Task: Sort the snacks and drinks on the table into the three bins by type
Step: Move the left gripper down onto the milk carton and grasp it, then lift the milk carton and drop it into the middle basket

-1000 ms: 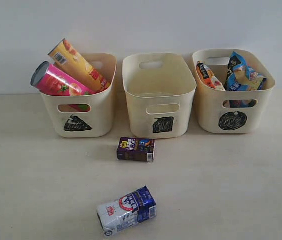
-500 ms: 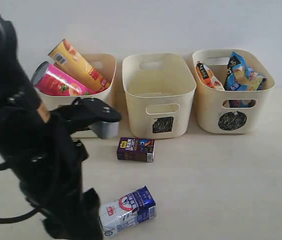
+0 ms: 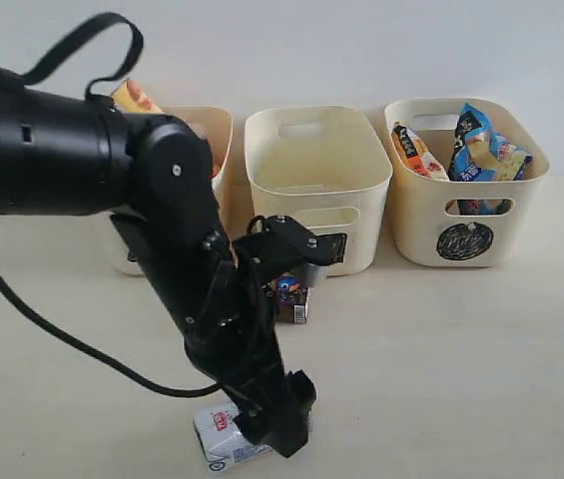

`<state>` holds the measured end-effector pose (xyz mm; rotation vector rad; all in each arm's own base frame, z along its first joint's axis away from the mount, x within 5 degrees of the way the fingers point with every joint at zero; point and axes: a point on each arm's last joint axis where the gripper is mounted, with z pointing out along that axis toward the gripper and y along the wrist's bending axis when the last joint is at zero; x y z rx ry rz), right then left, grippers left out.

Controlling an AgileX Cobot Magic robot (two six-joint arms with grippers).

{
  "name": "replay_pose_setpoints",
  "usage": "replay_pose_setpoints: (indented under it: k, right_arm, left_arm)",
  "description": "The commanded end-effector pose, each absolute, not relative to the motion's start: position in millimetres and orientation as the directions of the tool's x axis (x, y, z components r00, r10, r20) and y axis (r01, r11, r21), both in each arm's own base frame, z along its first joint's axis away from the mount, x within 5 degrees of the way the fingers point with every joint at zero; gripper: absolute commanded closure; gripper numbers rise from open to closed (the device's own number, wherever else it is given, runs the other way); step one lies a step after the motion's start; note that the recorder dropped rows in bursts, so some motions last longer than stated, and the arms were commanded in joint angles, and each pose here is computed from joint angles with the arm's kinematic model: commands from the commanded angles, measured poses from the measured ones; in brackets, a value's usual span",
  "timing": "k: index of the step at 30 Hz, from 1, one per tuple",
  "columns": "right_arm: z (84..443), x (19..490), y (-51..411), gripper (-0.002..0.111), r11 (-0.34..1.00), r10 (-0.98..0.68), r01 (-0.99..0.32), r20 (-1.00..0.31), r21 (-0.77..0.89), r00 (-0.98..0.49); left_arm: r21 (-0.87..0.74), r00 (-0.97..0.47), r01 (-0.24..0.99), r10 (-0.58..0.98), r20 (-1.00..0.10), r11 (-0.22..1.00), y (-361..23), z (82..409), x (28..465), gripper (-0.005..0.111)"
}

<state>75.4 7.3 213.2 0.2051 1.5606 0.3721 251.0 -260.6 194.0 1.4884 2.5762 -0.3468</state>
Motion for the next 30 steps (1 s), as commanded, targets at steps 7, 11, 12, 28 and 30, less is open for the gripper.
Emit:
replay_pose_setpoints:
  k: [7,11,12,28,30]
  right_arm:
    - [210.7,75.0,7.4,0.108,0.933,0.344,-0.099,-0.938,0.346,-0.039]
    - [210.2,75.0,7.6,0.108,0.933,0.343,-0.099,-0.938,0.346,-0.045]
    - [210.2,75.0,7.6,0.108,0.933,0.343,-0.099,-0.938,0.346,-0.045]
    - [210.0,75.0,7.6,0.108,0.936,0.336,-0.099,-0.941,0.339,-0.046]
    - [210.0,75.0,7.6,0.108,0.936,0.336,-0.099,-0.941,0.339,-0.046]
  left_arm:
    - [-0.086,-0.474,0.881,0.864,-0.170,0.466,-270.3,132.9,266.2,0.016]
    - [-0.093,-0.471,0.882,0.870,-0.146,0.462,-269.0,130.9,264.8,0.050]
    - [-0.093,-0.471,0.882,0.870,-0.148,0.462,-268.8,132.6,264.6,0.062]
    - [0.150,-0.223,0.847,0.597,-0.771,0.510,-274.5,359.6,274.9,0.102]
    - [0.178,-0.161,0.814,0.509,-0.845,0.552,-274.7,379.4,280.4,0.102]
